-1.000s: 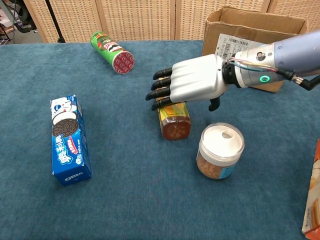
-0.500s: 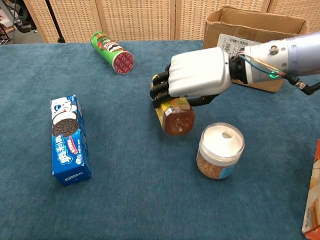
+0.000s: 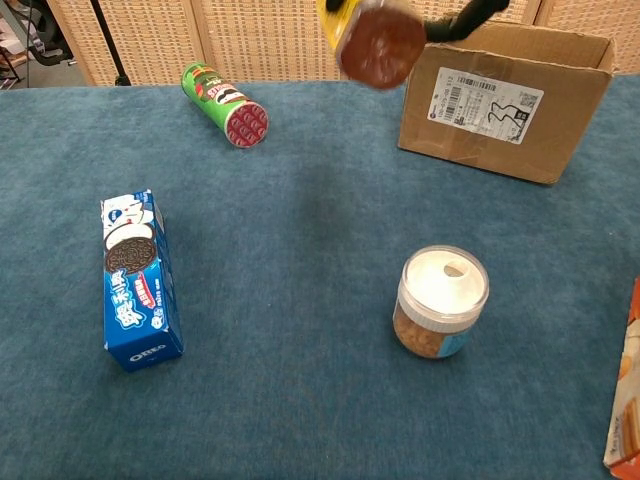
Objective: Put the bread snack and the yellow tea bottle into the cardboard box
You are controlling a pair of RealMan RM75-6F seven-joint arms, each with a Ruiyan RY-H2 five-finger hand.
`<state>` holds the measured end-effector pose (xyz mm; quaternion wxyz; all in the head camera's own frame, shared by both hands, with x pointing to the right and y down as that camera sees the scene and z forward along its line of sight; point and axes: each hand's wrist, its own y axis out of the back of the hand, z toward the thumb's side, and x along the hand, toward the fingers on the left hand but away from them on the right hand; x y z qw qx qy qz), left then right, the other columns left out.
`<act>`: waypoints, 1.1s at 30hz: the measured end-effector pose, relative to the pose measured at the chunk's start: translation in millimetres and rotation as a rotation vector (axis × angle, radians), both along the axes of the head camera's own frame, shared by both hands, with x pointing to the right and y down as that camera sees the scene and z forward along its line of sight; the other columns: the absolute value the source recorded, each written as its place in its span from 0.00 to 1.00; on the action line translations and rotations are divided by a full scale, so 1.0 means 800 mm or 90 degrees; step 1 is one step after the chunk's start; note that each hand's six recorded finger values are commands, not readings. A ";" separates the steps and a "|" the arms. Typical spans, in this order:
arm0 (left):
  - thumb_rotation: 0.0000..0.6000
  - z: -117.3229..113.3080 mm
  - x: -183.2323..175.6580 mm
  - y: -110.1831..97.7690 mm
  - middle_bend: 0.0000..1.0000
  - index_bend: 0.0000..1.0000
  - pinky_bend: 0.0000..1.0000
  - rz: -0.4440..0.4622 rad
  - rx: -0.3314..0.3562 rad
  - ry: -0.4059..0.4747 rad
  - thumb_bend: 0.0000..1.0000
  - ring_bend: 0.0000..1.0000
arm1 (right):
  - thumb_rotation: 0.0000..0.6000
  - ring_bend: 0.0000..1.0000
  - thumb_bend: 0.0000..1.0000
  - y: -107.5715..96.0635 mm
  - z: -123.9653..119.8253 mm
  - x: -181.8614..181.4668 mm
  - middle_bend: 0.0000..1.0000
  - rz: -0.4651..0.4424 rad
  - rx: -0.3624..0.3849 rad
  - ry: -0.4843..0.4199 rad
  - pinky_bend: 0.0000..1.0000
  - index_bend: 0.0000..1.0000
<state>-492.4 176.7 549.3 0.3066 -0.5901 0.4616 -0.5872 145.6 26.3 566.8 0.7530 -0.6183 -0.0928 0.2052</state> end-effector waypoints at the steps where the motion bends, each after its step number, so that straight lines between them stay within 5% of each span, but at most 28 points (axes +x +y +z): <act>1: 1.00 -0.001 0.001 0.001 0.00 0.00 0.00 0.002 0.000 0.002 0.00 0.00 | 1.00 0.43 1.00 -0.008 -0.006 0.006 0.59 0.024 -0.002 -0.009 0.44 0.62; 9: 1.00 -0.003 0.005 0.001 0.00 0.00 0.00 0.006 0.001 0.007 0.00 0.00 | 1.00 0.44 1.00 -0.055 -0.052 0.052 0.61 0.250 -0.104 -0.141 0.44 0.63; 18: 1.00 0.000 0.010 0.002 0.00 0.00 0.00 0.015 -0.006 0.007 0.00 0.00 | 1.00 0.44 1.00 -0.075 -0.075 0.064 0.62 0.413 -0.266 -0.265 0.44 0.64; 26: 1.00 0.001 0.003 0.002 0.00 0.00 0.00 0.006 -0.011 0.011 0.00 0.00 | 1.00 0.45 1.00 -0.095 -0.063 0.093 0.63 0.582 -0.360 -0.263 0.44 0.65; 33: 1.00 0.004 0.001 0.001 0.00 0.00 0.00 0.004 -0.017 0.011 0.00 0.00 | 1.00 0.45 1.00 -0.101 -0.060 0.119 0.63 0.733 -0.405 -0.182 0.44 0.66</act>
